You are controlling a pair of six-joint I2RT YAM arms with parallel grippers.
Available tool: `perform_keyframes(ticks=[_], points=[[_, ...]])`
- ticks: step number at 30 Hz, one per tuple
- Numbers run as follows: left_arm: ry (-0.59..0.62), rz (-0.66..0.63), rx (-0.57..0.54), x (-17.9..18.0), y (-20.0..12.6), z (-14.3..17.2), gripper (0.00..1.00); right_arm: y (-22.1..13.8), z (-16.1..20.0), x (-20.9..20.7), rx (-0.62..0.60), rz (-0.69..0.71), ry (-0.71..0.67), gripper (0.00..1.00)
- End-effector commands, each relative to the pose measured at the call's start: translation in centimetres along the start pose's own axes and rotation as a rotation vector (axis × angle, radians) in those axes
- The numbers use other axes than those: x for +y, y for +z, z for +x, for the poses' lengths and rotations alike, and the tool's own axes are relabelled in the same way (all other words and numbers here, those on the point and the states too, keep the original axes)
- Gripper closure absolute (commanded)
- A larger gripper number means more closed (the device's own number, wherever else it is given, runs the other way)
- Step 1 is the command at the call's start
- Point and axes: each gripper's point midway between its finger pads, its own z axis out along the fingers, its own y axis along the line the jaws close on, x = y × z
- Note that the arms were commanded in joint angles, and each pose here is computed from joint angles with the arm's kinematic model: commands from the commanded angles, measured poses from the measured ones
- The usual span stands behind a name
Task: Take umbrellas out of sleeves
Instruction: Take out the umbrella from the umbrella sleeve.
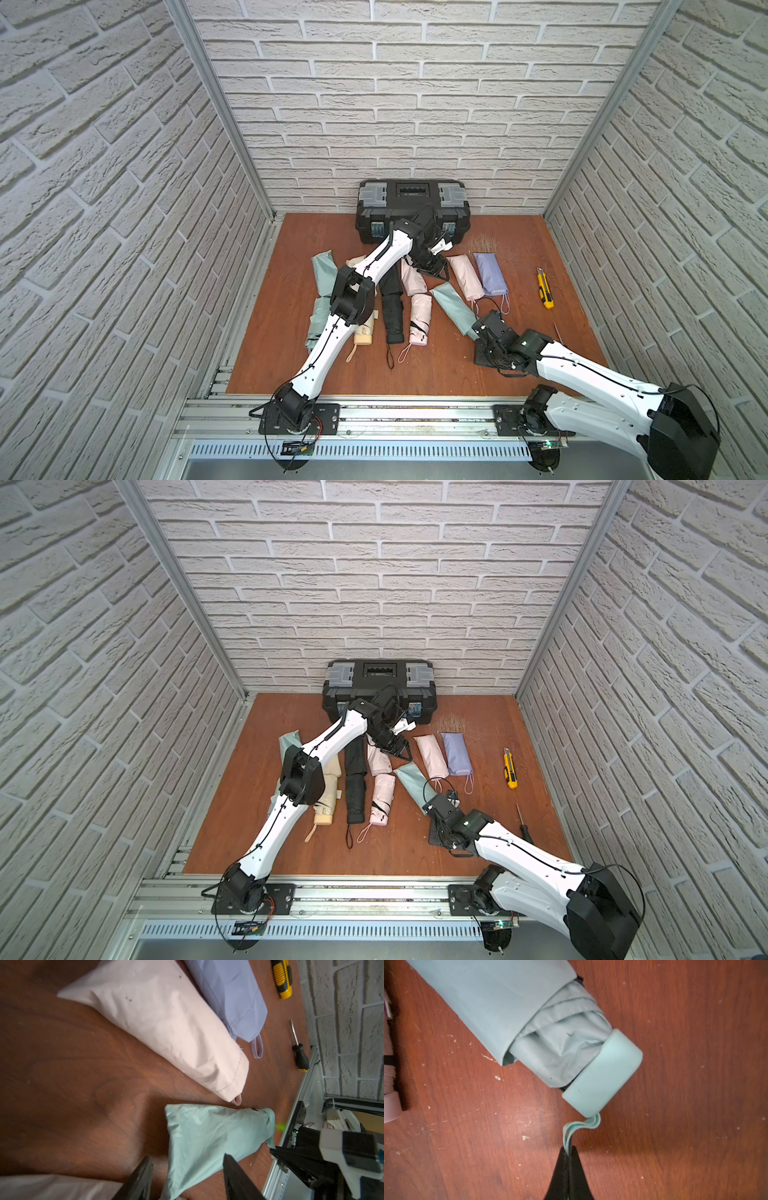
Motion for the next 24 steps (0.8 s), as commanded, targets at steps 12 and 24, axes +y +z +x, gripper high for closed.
perform_keyframes(ticks=[12, 24], points=[[-0.005, -0.014, 0.079, 0.2, 3.4, 1.6, 0.43, 0.3, 0.0, 0.1, -0.006, -0.002, -0.013, 0.97], [0.043, -0.046, 0.053, 0.0, 2.3, 0.9, 1.0, 0.4, 0.0, 0.2, -0.004, -0.005, -0.014, 0.97]])
